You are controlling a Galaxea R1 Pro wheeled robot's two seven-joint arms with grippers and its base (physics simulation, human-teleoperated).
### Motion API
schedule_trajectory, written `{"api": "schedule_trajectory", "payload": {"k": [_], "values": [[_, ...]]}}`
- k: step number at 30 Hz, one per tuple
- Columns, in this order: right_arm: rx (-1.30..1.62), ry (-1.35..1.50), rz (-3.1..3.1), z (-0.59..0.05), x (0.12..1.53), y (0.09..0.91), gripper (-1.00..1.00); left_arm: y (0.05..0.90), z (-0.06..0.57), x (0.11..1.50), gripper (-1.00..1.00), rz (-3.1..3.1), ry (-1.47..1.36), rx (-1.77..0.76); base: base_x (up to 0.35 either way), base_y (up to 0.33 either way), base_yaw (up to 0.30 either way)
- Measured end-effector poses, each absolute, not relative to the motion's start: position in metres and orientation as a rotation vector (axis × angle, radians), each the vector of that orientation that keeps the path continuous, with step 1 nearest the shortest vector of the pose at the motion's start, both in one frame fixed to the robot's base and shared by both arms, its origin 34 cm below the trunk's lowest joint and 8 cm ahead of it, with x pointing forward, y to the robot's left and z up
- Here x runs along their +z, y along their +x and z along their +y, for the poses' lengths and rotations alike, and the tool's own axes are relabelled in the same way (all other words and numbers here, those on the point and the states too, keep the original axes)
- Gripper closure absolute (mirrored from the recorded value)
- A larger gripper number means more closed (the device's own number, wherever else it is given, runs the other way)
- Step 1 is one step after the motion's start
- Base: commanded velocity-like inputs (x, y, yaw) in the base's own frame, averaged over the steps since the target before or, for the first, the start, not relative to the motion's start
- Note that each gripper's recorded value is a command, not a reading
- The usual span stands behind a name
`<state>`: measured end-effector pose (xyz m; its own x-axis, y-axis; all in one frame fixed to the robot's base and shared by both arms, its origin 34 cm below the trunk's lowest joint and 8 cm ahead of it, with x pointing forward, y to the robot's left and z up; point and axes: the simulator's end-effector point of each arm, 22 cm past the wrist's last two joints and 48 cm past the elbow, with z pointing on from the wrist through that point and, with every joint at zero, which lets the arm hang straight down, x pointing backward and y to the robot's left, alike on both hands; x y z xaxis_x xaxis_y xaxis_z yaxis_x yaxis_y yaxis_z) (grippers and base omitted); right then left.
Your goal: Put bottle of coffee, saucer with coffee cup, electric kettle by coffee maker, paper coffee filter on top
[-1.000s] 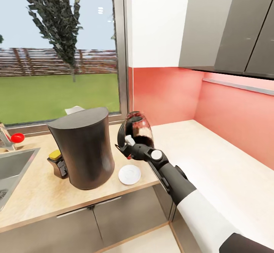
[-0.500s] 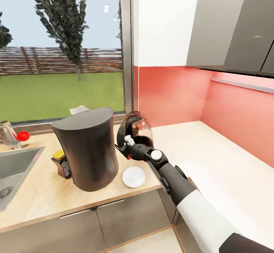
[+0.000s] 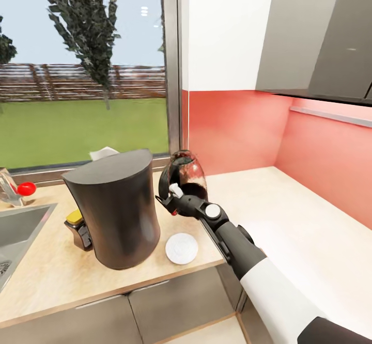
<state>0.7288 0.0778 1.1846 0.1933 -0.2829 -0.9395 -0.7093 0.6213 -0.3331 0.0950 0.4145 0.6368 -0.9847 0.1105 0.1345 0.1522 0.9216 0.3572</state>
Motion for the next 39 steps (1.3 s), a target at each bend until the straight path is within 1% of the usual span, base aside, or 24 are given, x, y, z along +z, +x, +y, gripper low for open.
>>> {"api": "schedule_trajectory", "payload": {"k": [4, 15, 22, 27, 33, 39], "values": [[0.366, -0.915, 1.383, 0.078, 1.185, 0.729, 1.00, 0.095, 0.415, 0.637, -1.00, -2.969, -0.203, -0.565, 0.122, 0.000, 0.000], [0.381, -0.926, 1.373, 0.077, 1.160, 0.730, 1.00, 0.095, 0.414, 0.637, -1.00, -2.969, -0.203, -0.564, 0.010, 0.000, 0.000], [0.385, -0.932, 1.392, 0.075, 1.141, 0.731, 1.00, 0.095, 0.414, 0.637, -1.00, -2.969, -0.203, -0.564, 0.122, 0.000, 0.000], [0.370, -0.909, 1.394, 0.070, 1.134, 0.736, 1.00, 0.095, 0.414, 0.637, -1.00, -2.969, -0.204, -0.563, 0.017, 0.000, 0.000], [0.477, -0.790, 1.438, 0.066, 1.128, 0.738, 1.00, 0.095, 0.414, 0.637, -1.00, -2.969, -0.204, -0.562, 0.000, 0.000, 0.000], [0.486, -0.779, 1.437, 0.066, 1.128, 0.738, 1.00, 0.095, 0.414, 0.637, -1.00, -2.970, -0.204, -0.563, 0.000, 0.000, 0.000]]}}
